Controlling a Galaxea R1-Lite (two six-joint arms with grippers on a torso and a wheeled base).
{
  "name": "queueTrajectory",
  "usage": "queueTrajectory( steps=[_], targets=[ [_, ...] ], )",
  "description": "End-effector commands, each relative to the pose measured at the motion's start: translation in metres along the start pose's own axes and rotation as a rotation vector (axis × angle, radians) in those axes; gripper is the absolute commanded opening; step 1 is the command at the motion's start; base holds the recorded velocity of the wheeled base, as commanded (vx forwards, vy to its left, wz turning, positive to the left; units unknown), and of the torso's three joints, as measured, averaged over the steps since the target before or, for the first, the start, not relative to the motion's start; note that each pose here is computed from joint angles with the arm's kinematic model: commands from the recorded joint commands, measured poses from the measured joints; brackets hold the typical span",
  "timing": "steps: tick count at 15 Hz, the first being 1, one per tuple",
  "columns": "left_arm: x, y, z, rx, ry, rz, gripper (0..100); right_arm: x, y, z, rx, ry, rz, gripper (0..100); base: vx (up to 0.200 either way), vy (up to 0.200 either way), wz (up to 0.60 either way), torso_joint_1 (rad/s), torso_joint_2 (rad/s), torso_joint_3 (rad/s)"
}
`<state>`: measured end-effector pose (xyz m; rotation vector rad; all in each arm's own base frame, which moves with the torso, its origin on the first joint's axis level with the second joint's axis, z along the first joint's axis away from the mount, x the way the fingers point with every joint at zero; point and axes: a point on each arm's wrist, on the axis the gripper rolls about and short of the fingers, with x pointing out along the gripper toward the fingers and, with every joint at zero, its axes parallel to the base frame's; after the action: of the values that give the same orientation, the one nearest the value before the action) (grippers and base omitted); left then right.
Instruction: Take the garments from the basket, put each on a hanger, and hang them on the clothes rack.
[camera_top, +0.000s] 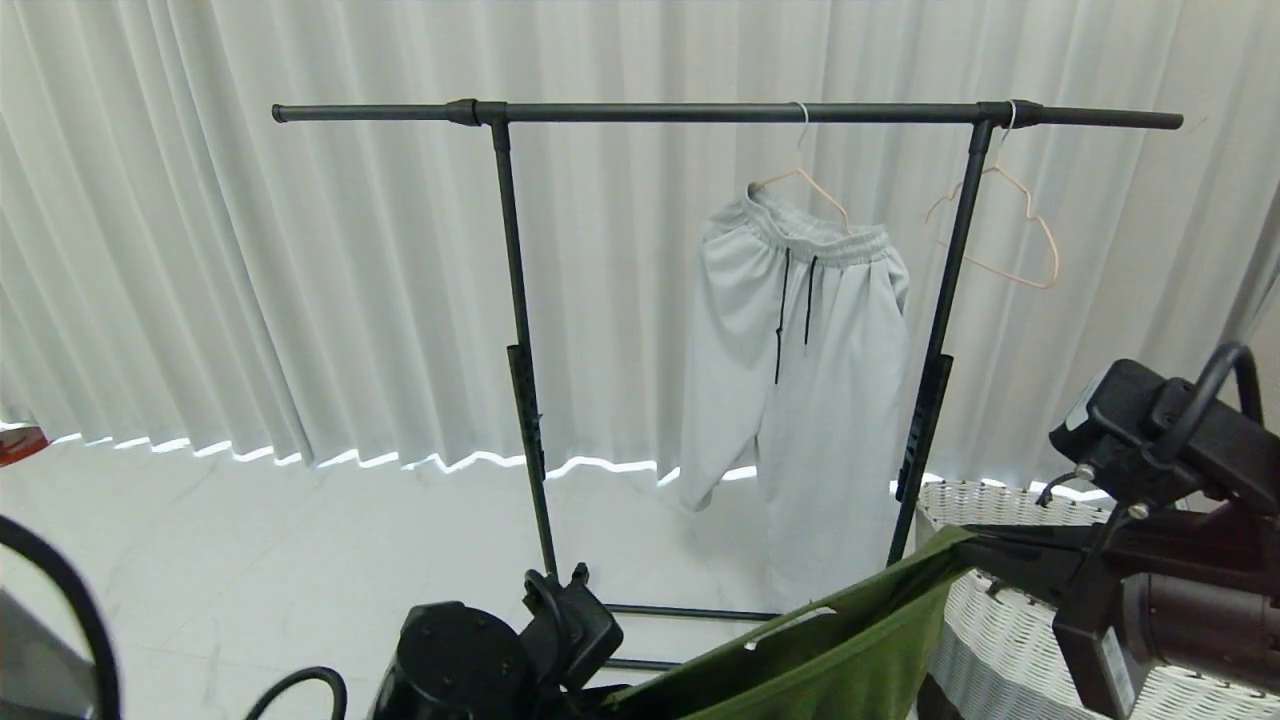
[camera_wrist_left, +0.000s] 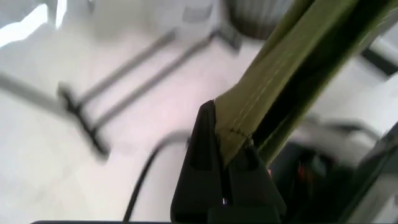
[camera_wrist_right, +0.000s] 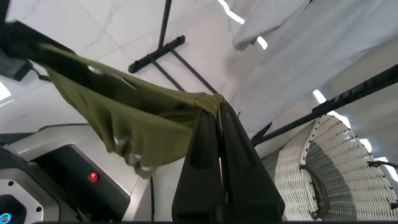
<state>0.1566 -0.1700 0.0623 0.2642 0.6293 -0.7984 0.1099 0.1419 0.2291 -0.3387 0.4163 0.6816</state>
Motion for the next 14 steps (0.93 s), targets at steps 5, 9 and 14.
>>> queueTrajectory(
  steps=[5,9,14],
  targets=[
    [-0.164,0.027,0.185,-0.093,-0.218,0.116,0,-0.024,-0.015,0.02,0.053,-0.126,-0.051,0,0.0,0.0,0.0,0.0,0.0,0.0],
    [-0.181,0.025,0.209,-0.027,-0.314,0.233,0,-0.047,-0.033,0.063,0.113,-0.293,-0.111,0,0.0,0.0,0.0,0.0,0.0,0.0],
    [-0.193,0.004,0.212,-0.004,-0.359,0.23,0,-0.081,-0.042,0.091,0.123,-0.4,-0.118,0,0.0,0.0,0.0,0.0,0.0,0.0]
  ],
)
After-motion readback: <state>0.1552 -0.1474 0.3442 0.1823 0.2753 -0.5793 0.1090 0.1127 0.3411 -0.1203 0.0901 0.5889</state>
